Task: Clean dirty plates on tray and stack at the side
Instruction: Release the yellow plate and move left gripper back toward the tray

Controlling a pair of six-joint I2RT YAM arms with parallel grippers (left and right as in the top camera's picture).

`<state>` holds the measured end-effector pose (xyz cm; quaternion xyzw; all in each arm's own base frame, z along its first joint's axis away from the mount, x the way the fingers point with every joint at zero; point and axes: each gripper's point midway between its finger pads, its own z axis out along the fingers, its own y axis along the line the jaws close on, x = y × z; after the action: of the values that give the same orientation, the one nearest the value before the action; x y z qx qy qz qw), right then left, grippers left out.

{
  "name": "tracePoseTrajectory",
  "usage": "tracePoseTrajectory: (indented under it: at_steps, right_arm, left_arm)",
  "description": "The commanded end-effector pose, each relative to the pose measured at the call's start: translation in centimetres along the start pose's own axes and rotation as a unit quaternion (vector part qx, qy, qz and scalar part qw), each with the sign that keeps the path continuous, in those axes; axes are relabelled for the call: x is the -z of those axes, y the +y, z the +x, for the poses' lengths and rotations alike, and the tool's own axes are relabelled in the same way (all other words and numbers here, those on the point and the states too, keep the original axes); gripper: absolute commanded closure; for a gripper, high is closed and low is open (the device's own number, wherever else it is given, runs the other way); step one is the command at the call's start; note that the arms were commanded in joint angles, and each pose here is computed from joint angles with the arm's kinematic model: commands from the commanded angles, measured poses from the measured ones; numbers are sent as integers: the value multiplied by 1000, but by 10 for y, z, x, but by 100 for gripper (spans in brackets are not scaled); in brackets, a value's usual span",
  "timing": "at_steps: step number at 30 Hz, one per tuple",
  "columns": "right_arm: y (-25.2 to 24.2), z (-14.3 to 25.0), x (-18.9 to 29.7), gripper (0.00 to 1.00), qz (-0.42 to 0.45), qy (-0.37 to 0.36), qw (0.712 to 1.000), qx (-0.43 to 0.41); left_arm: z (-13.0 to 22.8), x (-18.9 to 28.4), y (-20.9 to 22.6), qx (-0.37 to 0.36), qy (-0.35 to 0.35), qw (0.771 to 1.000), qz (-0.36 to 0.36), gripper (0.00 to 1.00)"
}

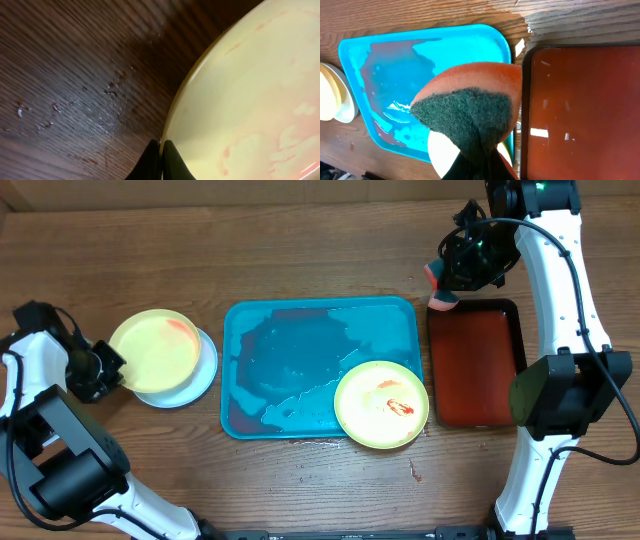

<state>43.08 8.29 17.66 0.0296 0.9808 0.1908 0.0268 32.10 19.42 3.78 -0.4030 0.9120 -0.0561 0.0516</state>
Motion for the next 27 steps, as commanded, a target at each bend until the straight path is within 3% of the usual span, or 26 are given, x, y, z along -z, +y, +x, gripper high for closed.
tracePoseTrajectory:
  at_steps: [1,15,25,27]
  right_arm:
    - [1,-2,5,96,0,-10,1000,3]
    - [1,-1,5,96,0,-8,1000,3]
    - [1,0,5,96,1,-6,1000,2]
    - [1,0,5,96,1,-6,1000,2]
  left_arm:
    - [9,5,-13,-21,4,999,24,96]
    - [28,3,-14,-55,28,997,-39,96]
    - [23,5,9,-22,21,997,-76,95]
    - [23,5,9,-23,20,997,-77,91]
